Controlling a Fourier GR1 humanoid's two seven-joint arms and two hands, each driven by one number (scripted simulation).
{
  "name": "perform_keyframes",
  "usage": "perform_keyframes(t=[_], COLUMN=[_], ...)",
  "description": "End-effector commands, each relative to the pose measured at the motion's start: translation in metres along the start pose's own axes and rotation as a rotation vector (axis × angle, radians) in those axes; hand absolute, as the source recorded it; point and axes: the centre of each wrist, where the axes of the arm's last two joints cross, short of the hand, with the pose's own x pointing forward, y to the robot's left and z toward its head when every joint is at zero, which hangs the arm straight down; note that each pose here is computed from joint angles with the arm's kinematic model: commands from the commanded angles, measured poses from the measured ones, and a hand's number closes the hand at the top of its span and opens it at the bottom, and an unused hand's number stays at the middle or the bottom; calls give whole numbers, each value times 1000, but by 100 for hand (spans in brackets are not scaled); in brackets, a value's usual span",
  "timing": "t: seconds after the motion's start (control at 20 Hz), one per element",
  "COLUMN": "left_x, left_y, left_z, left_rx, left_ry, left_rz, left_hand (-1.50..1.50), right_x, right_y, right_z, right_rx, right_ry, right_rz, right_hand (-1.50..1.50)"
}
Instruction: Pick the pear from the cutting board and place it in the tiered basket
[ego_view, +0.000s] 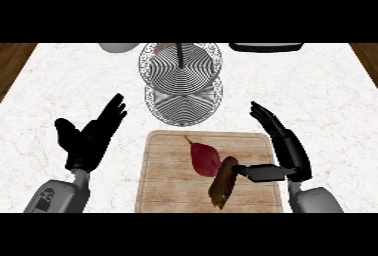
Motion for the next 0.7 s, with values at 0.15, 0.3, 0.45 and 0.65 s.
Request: perform_keyframes(t=[0.15,0.3,0.45,0.65], left_x=[-11,-2,-1,-4], left_y=[13,1,4,-5], left_z=[0,-2,-4,-6], left_rx=[18,-3,-11,-18], left_ry=[14,7,9,3], left_rz=[10,0,13,10], left_hand=[0,0,0,0], right_x=[69,90,128,171], right_y=[-14,-16,7,47], right_z=[-2,-9,-9,-5], right_rx=[55,78,119,165], right_ry=[109,206,282,358], right_rz=[402,614,659,662], right_hand=[-150,-150,-150,-150])
